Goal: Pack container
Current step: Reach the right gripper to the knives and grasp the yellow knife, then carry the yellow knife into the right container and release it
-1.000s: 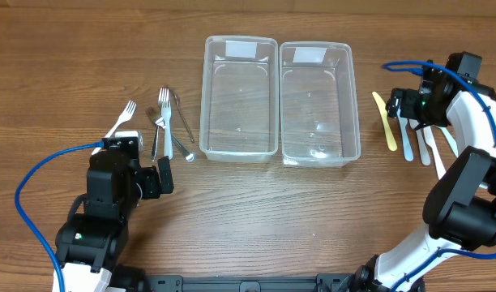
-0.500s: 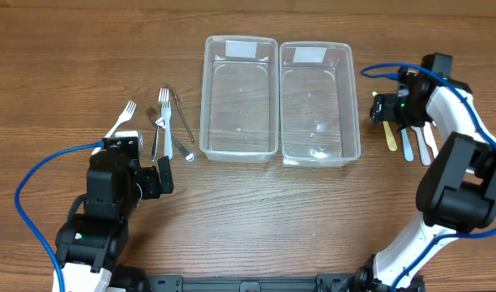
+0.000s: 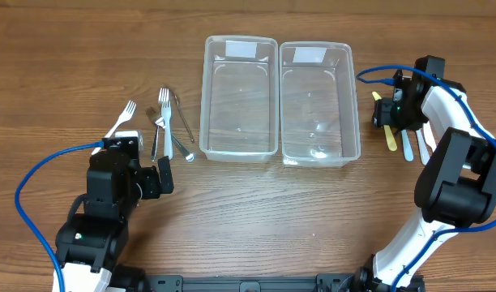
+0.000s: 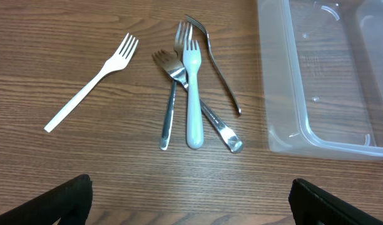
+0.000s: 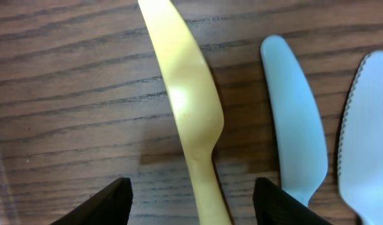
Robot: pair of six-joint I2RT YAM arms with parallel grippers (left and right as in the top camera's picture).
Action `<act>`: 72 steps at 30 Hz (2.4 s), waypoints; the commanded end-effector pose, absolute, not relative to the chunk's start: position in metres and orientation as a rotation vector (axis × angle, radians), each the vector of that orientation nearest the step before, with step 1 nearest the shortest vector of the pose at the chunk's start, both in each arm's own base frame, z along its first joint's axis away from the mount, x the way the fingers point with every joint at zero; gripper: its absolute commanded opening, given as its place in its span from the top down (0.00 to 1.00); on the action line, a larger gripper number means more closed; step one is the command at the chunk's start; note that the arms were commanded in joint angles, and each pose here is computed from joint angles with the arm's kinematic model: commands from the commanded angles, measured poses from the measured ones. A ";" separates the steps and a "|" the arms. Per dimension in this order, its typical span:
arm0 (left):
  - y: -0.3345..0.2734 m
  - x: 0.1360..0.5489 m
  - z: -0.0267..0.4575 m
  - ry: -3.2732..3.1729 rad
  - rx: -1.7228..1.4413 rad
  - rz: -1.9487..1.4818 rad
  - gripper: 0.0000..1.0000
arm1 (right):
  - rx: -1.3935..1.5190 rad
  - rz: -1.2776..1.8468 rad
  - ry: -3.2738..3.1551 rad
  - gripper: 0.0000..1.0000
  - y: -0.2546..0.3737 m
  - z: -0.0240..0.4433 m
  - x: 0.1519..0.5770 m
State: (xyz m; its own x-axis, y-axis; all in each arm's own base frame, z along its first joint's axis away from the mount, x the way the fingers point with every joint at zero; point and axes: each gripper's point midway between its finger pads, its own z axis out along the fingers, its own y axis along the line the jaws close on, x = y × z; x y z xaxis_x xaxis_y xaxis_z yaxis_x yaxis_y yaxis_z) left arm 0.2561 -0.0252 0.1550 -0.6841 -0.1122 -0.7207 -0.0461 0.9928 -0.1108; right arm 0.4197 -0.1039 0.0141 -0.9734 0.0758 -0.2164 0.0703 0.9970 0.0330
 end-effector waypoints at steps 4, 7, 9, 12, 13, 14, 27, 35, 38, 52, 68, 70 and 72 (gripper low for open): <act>-0.024 0.260 0.166 2.299 -0.094 -0.096 0.00 | 0.118 0.029 2.948 0.40 -0.103 0.000 0.412; -0.024 0.260 0.166 2.299 -0.094 -0.096 0.00 | 0.120 0.034 2.961 0.44 -0.102 -0.004 0.408; -0.024 0.260 0.166 2.299 -0.094 -0.096 0.00 | 0.120 0.035 2.964 0.44 -0.102 -0.005 0.407; -0.024 0.260 0.166 2.299 -0.094 -0.096 0.00 | 0.120 0.036 2.968 0.47 -0.101 -0.006 0.406; -0.024 0.260 0.166 2.299 -0.094 -0.096 0.00 | 0.120 0.036 2.970 0.49 -0.101 -0.006 0.406; -0.024 0.260 0.166 2.299 -0.094 -0.096 0.00 | 0.121 0.037 2.972 0.53 -0.101 -0.006 0.405; -0.024 0.260 0.166 2.299 -0.094 -0.096 0.00 | 0.253 -0.050 3.033 0.81 -0.110 -0.008 0.389; -0.024 0.260 0.166 2.299 -0.094 -0.096 0.00 | 0.331 -0.079 3.051 0.96 -0.113 -0.008 0.382; -0.024 0.260 0.166 2.299 -0.094 -0.096 0.00 | 0.332 -0.077 3.059 0.96 -0.112 -0.008 0.381; -0.024 0.260 0.166 2.301 -0.094 -0.095 0.00 | 0.436 -0.045 2.787 0.96 -0.112 0.105 0.428; -0.024 0.260 0.166 2.302 -0.094 -0.095 0.00 | 0.069 0.212 2.615 0.96 0.030 0.189 0.435; -0.024 0.260 0.166 2.302 -0.094 -0.095 0.00 | 0.071 0.229 2.668 0.96 0.043 0.162 0.432; -0.024 0.260 0.166 2.302 -0.094 -0.095 0.00 | 0.036 0.263 2.715 0.96 0.058 0.137 0.428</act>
